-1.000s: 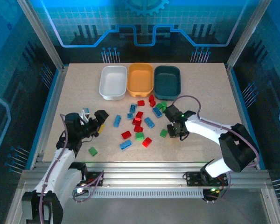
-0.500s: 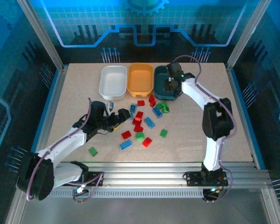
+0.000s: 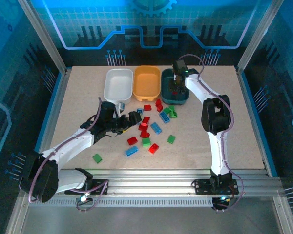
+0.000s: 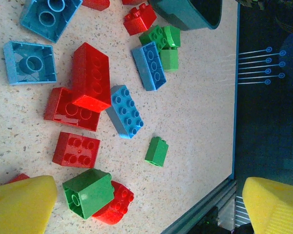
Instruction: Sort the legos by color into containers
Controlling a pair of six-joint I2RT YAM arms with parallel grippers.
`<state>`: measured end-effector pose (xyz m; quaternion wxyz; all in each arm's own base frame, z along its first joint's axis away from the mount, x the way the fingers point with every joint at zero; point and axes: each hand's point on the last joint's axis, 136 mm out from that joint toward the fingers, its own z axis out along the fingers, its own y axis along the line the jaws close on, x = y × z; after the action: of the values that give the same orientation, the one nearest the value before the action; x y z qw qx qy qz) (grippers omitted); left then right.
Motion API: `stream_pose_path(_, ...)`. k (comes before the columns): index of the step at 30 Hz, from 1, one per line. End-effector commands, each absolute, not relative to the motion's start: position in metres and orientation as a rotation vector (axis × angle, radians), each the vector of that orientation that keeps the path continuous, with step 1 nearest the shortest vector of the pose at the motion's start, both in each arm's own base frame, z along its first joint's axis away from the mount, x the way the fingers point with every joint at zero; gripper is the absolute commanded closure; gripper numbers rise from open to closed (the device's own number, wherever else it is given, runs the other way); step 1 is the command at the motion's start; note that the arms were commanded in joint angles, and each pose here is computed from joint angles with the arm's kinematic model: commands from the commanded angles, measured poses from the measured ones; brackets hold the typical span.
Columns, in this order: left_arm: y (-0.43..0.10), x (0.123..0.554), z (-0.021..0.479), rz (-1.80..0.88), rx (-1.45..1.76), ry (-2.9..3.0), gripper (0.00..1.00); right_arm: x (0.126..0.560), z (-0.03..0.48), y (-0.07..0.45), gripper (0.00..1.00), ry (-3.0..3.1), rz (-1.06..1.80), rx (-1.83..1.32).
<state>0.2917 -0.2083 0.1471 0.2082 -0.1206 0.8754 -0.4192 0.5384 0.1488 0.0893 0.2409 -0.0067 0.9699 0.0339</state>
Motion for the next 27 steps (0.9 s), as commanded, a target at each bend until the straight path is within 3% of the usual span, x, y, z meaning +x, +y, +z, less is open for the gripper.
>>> stream_pose_path(1,-0.211,0.294,0.150,-1.153,-0.304,2.432,0.01,0.536,0.122,0.146,0.44,2.618,0.121,-0.028)
stream_pose_path(6,-0.210,0.291,0.154,-1.157,-0.297,2.421,0.01,0.516,0.171,0.135,0.41,2.532,0.100,-0.002)
stream_pose_path(10,-0.196,0.286,0.152,-1.067,-0.333,2.419,0.01,0.455,0.184,0.134,0.36,2.518,0.082,0.071)
stream_pose_path(14,-0.173,0.277,0.142,-0.954,-0.419,2.411,0.01,0.372,0.155,0.152,0.25,2.546,0.112,0.107)
stream_pose_path(18,-0.159,0.264,0.131,-0.935,-0.488,2.379,0.01,0.305,0.116,0.167,0.21,2.627,0.112,0.106)
stream_pose_path(27,-0.152,0.244,0.114,-0.971,-0.546,2.365,0.01,0.255,0.062,0.191,0.17,2.786,0.094,0.107)
